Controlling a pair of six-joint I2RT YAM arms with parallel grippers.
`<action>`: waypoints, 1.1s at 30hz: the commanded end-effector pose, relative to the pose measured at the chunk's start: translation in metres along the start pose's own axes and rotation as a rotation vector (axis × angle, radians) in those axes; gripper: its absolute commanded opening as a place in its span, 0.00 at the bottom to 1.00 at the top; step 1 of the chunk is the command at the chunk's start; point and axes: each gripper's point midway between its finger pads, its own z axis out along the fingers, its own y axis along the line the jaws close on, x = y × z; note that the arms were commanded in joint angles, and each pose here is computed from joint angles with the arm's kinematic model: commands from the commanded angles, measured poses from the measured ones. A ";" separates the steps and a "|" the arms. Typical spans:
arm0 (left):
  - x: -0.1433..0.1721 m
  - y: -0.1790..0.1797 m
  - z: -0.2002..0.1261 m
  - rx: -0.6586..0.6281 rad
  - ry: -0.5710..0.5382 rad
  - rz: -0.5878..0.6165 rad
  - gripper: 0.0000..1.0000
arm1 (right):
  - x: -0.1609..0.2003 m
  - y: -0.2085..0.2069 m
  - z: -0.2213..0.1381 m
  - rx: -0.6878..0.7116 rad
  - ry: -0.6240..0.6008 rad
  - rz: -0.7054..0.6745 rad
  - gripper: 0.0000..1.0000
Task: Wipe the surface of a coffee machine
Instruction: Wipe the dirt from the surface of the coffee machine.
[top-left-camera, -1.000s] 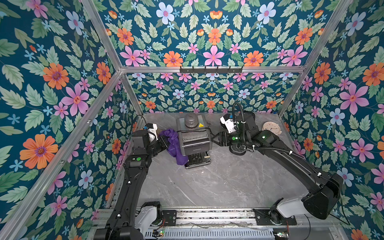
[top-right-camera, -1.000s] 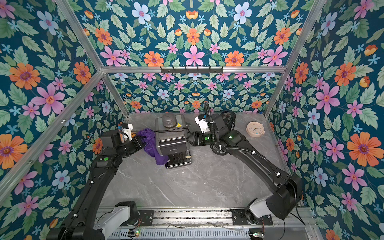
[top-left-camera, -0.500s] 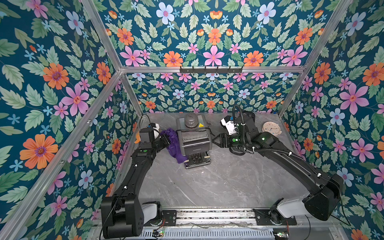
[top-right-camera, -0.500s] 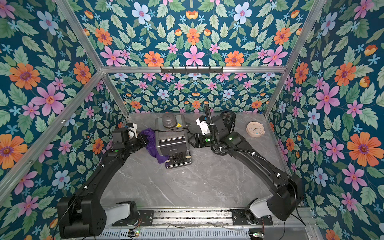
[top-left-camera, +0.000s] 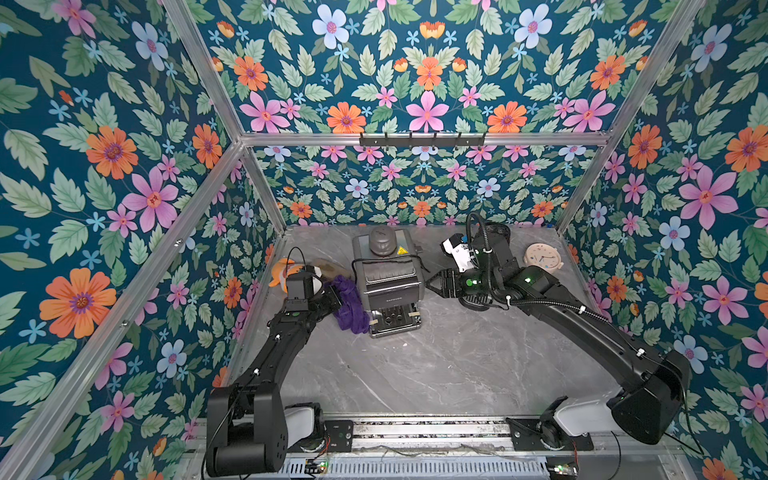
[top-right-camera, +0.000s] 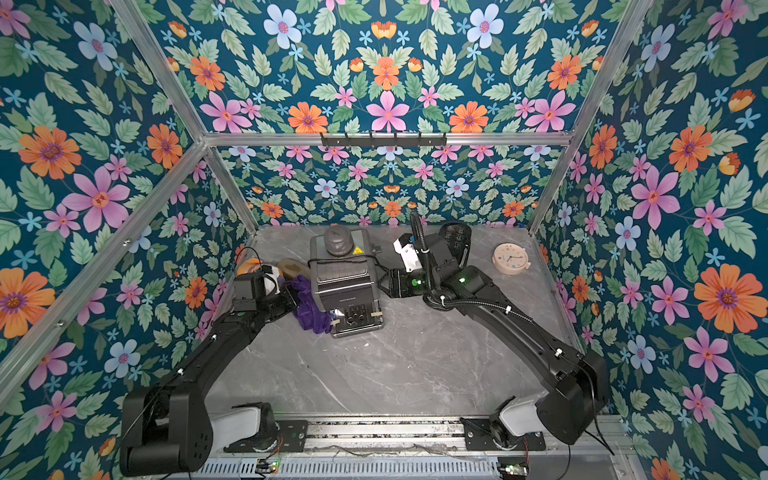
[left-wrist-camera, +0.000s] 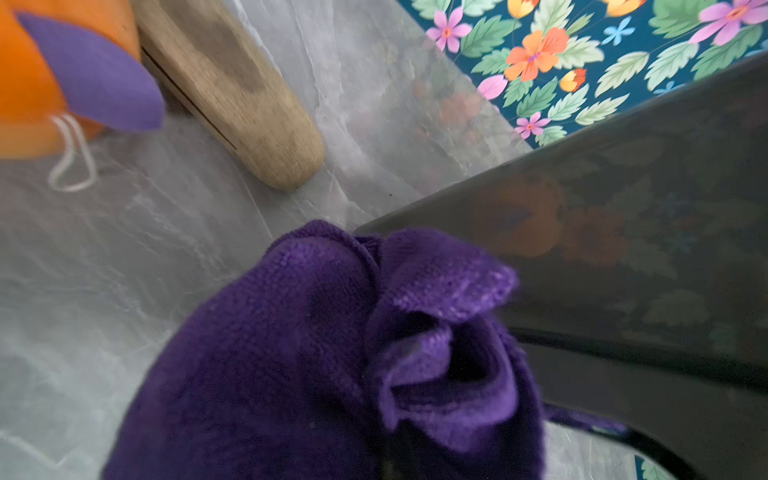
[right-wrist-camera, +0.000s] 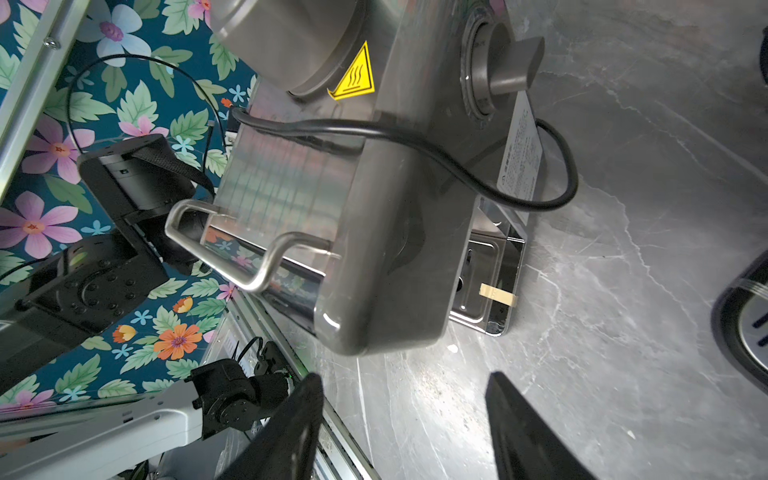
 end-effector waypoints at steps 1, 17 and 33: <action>-0.014 -0.012 -0.015 0.010 -0.031 0.026 0.00 | -0.005 0.004 -0.003 -0.011 -0.015 -0.012 0.64; -0.137 -0.084 -0.013 0.091 -0.166 0.175 0.00 | -0.013 0.010 -0.009 -0.012 -0.034 -0.030 0.64; -0.036 -0.039 0.031 0.165 0.063 0.002 0.00 | -0.006 0.004 -0.006 -0.002 -0.023 -0.008 0.64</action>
